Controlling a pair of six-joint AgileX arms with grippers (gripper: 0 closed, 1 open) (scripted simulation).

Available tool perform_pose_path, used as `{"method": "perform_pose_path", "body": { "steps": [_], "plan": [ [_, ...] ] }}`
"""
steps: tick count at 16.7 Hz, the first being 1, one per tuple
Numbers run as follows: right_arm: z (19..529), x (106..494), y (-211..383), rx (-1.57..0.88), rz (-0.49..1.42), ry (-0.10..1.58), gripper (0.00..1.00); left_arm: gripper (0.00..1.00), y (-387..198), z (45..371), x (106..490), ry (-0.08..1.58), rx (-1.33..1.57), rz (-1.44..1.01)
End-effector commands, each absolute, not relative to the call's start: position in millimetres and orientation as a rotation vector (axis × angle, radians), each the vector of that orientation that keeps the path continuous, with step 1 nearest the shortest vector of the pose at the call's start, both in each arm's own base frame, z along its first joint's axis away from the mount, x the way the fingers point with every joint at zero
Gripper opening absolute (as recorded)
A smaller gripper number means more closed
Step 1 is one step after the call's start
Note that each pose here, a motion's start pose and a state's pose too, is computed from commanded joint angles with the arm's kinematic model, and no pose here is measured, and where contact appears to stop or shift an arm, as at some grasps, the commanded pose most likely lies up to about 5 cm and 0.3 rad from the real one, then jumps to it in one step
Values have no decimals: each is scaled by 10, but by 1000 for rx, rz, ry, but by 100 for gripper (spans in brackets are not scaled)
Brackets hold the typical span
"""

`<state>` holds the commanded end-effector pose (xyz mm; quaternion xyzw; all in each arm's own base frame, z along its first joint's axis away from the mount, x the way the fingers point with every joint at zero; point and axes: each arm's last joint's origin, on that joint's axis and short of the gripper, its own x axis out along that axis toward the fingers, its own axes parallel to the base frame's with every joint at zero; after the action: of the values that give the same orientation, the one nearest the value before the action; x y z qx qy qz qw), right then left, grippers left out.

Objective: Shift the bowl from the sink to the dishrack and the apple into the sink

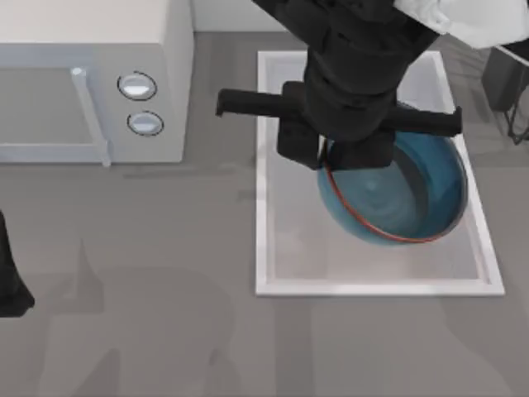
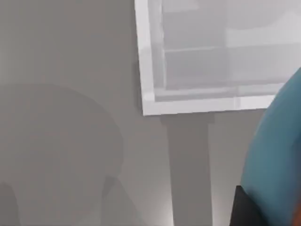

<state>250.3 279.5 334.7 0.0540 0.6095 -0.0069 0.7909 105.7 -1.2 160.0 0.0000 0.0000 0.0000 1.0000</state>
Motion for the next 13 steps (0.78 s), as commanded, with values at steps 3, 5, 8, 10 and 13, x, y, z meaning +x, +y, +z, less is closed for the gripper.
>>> {"method": "perform_pose_path", "body": {
  "steps": [3, 5, 8, 10, 13],
  "plan": [
    [3497, 1971, 2718, 58, -7, 1343, 0, 100, -12, 1600, 1057, 0, 0, 0],
    [3497, 1799, 2693, 15, -10, 1364, 0, 100, -12, 1600, 1057, 0, 0, 0],
    [3495, 1782, 2691, 10, -10, 1367, 0, 100, -12, 1600, 1057, 0, 0, 0],
    [3496, 1798, 2690, 15, -12, 1366, 0, 100, -12, 1600, 1057, 0, 0, 0],
    [3552, 1852, 2616, 65, 16, 1360, 0, 100, -12, 1600, 1057, 0, 0, 0]
  ]
}}
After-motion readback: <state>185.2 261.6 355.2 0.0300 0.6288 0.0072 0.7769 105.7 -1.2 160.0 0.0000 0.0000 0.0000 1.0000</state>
